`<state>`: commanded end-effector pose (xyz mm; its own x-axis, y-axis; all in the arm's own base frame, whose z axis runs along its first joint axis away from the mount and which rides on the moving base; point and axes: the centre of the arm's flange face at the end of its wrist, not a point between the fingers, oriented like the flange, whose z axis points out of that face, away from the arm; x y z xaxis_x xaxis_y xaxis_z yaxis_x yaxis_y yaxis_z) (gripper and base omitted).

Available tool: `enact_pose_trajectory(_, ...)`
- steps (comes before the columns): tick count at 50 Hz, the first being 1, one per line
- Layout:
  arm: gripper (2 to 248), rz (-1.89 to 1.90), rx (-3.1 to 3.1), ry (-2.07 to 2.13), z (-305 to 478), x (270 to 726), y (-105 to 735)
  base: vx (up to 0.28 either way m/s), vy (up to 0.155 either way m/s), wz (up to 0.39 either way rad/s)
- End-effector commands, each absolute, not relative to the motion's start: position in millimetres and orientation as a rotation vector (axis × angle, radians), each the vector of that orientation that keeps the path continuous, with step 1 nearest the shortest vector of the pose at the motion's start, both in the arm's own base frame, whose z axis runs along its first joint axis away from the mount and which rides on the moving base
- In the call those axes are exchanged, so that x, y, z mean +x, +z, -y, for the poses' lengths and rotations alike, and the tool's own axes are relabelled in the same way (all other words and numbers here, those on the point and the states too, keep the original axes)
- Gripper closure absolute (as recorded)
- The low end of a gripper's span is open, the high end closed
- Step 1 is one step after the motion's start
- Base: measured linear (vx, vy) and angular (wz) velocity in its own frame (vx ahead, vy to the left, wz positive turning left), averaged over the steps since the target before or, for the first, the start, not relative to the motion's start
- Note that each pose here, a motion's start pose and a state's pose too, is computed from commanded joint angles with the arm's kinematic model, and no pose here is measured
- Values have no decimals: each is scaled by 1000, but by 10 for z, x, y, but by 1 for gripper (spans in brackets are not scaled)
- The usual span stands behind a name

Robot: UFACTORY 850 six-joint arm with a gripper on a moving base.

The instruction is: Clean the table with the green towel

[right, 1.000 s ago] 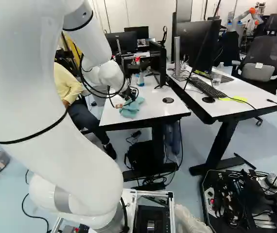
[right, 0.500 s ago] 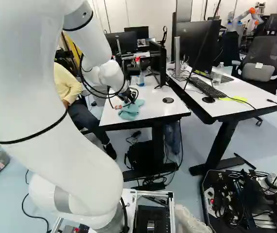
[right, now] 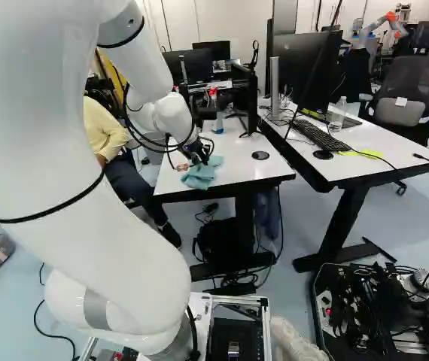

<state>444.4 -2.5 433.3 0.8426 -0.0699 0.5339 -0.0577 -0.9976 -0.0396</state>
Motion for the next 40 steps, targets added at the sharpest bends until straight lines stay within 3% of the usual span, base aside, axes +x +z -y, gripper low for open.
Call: enact_pose_trajectory(40, 194, -167, -3010, -843, 211, 4429, 4324, 0, 0, 0)
